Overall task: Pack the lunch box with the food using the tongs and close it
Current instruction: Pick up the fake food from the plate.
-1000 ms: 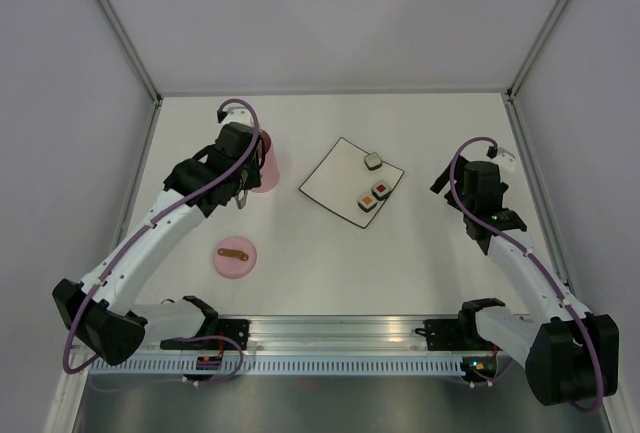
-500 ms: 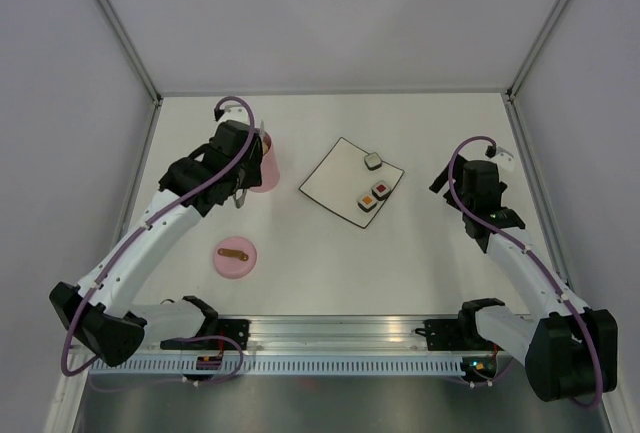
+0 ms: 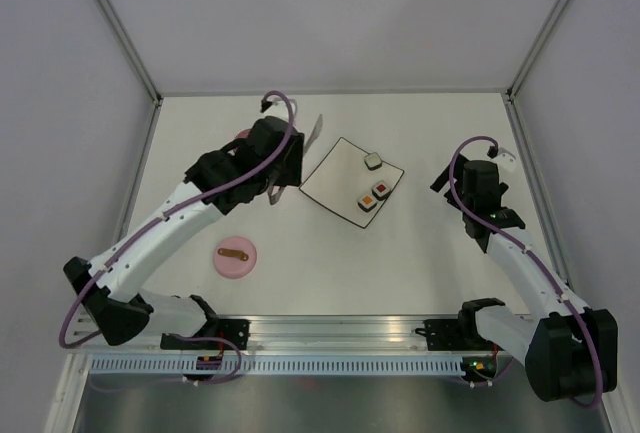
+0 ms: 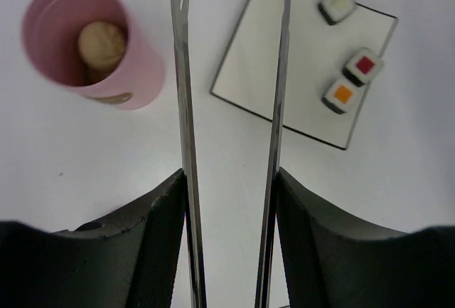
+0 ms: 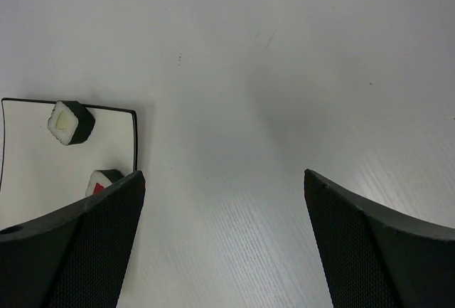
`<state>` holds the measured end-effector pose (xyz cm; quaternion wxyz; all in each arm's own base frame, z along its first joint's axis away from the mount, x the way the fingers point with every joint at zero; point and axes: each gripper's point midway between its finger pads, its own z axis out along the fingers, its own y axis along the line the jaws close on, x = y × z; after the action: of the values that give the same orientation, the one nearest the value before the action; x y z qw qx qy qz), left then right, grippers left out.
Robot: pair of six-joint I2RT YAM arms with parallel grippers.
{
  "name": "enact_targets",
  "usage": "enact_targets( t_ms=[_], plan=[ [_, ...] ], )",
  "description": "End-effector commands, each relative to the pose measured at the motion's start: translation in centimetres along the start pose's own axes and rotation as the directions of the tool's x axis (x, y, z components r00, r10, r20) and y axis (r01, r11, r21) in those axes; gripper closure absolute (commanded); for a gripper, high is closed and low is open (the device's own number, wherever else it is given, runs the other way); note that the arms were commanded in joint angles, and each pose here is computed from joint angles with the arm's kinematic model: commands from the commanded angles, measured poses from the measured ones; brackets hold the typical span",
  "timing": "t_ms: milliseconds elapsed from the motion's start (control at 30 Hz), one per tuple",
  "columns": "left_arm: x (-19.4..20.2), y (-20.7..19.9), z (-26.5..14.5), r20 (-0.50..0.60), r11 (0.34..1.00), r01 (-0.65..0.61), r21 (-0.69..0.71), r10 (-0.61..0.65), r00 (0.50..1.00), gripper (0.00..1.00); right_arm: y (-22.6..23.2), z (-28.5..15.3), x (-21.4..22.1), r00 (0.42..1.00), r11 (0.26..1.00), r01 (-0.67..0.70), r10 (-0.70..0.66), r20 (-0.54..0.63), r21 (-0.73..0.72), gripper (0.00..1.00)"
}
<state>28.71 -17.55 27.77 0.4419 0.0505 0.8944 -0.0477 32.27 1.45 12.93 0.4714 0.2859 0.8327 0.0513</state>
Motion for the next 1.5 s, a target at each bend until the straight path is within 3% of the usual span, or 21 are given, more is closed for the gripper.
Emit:
enact_targets(
  t_ms=[0,267,467,800,1167,1467],
  plan=[
    [-1.8,-6.8,0.1,0.049,0.985,-0.041,0.168,0.033,0.998,0.44,0.8,-0.2,-0.9,0.999,0.999,-0.042,0.043,0.021,-0.02,0.02],
    [-0.3,-15.3,4.8,0.01,0.946,-0.068,0.317,0.069,0.998,0.46,-0.4,-1.2,-0.6,0.999,1.0,-0.025,0.025,0.03,-0.001,0.02],
    [0.4,-18.0,7.5,-0.007,0.94,-0.116,0.322,0.125,0.992,0.46,-0.4,-1.5,0.0,0.999,0.999,-0.044,0.045,0.023,-0.019,0.02],
    [4.6,-18.9,9.1,-0.054,0.944,-0.186,0.271,0.208,0.977,0.46,-0.8,-1.2,0.8,0.999,0.999,-0.039,0.039,0.012,-0.015,0.02],
    [5.7,-18.1,12.6,-0.084,0.983,-0.147,0.114,0.157,0.984,0.46,-1.0,-1.3,1.2,0.999,0.999,-0.032,0.032,0.002,-0.014,0.02],
    [6.4,-18.2,13.7,-0.097,0.984,-0.156,0.09,0.164,0.982,0.44,-1.3,-1.4,1.1,1.0,1.0,-0.02,0.02,0.012,-0.008,0.02]
  ],
)
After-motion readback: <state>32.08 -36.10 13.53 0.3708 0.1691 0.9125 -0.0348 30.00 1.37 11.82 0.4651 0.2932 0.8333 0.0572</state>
